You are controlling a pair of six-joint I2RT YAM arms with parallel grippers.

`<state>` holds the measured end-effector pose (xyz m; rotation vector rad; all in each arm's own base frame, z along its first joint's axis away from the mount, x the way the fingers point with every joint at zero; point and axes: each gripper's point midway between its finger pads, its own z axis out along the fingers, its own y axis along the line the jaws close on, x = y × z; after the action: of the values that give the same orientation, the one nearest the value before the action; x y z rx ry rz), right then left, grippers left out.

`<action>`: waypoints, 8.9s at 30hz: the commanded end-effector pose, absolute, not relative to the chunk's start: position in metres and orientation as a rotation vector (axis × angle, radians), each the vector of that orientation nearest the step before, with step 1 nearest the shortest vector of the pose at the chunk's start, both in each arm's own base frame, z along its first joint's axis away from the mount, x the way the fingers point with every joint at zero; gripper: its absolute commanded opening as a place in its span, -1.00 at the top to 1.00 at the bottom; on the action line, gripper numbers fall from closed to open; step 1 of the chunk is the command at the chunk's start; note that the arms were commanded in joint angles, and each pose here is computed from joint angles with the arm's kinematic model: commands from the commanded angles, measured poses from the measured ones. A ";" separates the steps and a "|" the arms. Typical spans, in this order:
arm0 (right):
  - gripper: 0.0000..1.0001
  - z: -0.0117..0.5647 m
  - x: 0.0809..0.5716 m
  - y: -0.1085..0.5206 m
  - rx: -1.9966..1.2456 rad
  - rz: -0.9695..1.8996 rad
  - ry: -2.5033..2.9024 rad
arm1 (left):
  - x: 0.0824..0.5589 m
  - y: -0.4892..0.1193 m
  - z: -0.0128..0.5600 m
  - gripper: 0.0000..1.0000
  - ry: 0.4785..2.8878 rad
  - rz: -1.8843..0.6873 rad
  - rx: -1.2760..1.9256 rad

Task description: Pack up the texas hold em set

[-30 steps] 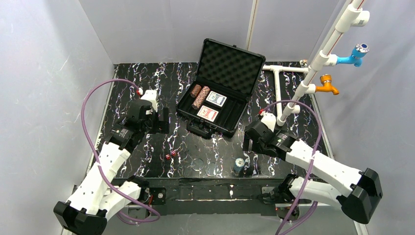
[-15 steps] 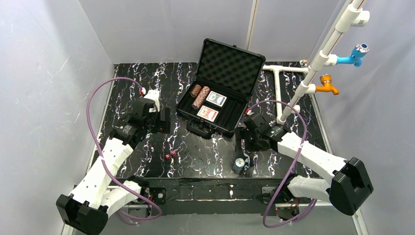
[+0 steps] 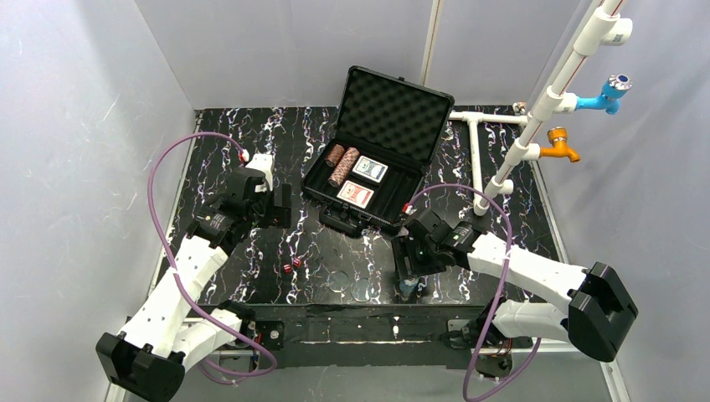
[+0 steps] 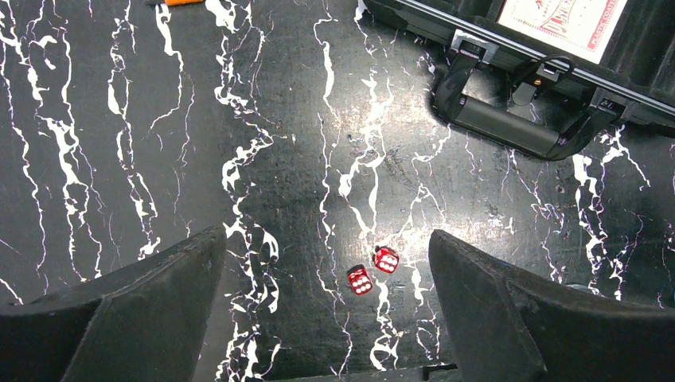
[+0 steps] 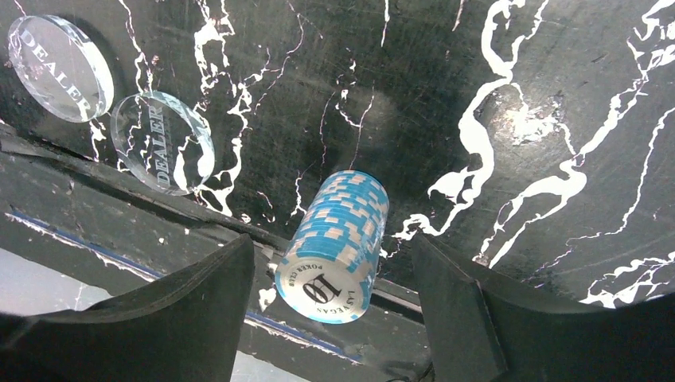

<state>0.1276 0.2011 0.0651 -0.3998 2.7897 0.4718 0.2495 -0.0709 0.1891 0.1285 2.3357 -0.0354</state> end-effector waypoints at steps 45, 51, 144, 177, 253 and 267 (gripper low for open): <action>0.97 0.136 0.158 0.237 -0.554 0.331 2.449 | 0.247 -0.075 0.188 -0.97 2.345 -0.057 0.158; 0.97 0.164 0.178 0.250 -0.583 0.367 2.355 | 0.245 -0.090 0.196 -0.97 2.299 -0.169 0.227; 0.97 0.238 0.160 0.358 -0.898 1.684 2.301 | 0.166 -0.239 0.194 -0.32 1.946 -1.010 1.172; 0.97 0.237 0.160 0.360 -0.886 1.703 2.315 | 0.173 -0.240 0.177 -0.41 1.979 -0.859 1.206; -0.96 0.234 0.249 0.249 -0.427 0.616 2.201 | 0.208 -0.221 0.195 1.00 2.034 -0.634 1.048; -0.96 0.222 0.246 0.229 -0.420 0.527 2.204 | 0.250 -0.193 0.195 1.00 2.122 -0.431 0.888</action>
<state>0.2425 0.2369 0.2137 -0.4249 2.2528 0.5591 0.2274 -0.1947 0.1672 0.9620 2.1768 -0.4703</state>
